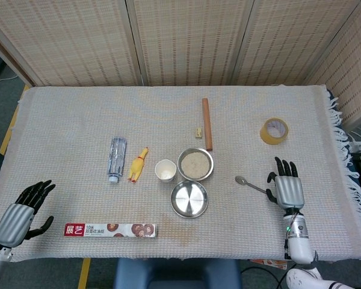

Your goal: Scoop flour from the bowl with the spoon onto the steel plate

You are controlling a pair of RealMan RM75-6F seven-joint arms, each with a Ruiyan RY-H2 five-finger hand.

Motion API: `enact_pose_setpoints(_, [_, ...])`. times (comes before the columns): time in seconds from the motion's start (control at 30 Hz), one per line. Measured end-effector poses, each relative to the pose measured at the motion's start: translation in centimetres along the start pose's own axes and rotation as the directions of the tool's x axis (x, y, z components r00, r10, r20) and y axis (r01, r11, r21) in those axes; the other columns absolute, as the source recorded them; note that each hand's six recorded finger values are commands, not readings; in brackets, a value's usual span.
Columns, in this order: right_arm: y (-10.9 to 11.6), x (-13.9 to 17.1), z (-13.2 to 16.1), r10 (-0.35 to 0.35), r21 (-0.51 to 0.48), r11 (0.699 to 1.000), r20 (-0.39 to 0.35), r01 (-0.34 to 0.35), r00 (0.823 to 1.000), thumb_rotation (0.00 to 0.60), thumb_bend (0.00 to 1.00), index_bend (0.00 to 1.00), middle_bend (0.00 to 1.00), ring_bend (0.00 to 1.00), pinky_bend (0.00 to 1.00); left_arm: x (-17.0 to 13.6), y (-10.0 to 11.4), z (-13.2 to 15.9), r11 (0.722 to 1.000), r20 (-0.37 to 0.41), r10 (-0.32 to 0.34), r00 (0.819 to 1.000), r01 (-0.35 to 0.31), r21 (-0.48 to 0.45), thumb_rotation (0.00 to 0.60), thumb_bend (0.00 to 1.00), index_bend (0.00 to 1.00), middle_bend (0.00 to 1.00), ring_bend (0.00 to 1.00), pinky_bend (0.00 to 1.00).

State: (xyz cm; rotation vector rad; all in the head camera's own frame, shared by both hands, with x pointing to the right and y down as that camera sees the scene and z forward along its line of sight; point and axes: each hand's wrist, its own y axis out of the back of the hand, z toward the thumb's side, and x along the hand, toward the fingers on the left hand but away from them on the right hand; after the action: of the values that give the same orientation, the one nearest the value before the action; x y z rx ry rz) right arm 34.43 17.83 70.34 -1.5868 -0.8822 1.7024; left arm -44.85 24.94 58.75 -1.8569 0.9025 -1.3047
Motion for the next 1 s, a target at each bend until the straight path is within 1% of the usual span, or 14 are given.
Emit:
enact_pose_setpoints(0.13, [-1.1, -1.3, 1.1, 0.056, -0.026, 0.998, -0.004, -0.056, 0.998, 0.599, 0.28, 0.47, 0.0, 0.0, 0.0, 0.0, 0.1, -0.2, 1.0, -0.005, -0.002, 1.0, 0.002, -0.005, 0.6, 0.4, 0.0, 0.0, 0.0, 0.11])
enact_pose_setpoints(0.33, [-1.6, -2.3, 2.7, 0.09, -0.022, 0.996, -0.019, -0.09, 0.996, 0.599, 0.28, 0.46, 0.0, 0.0, 0.0, 0.0, 0.2, -0.4, 1.0, -0.011, -0.003, 1.0, 0.003, -0.008, 0.6, 0.41, 0.0, 0.0, 0.01, 0.11])
enact_pose_setpoints(0.67, [-2.2, -2.5, 3.5, 0.122, -0.006, 0.993, -0.021, -0.122, 0.992, 0.6, 0.29, 0.5, 0.0, 0.0, 0.0, 0.0, 0.2, -0.4, 1.0, -0.011, -0.007, 1.0, 0.007, -0.012, 0.6, 0.41, 0.0, 0.0, 0.01, 0.11])
enact_pose_setpoints(1.0, [-2.5, -2.7, 4.1, 0.132, 0.012, 0.991, -0.024, -0.132, 0.991, 0.599, 0.29, 0.5, 0.0, 0.0, 0.0, 0.0, 0.3, -0.4, 1.0, -0.009, -0.004, 1.0, 0.004, -0.013, 0.6, 0.41, 0.0, 0.0, 0.01, 0.12])
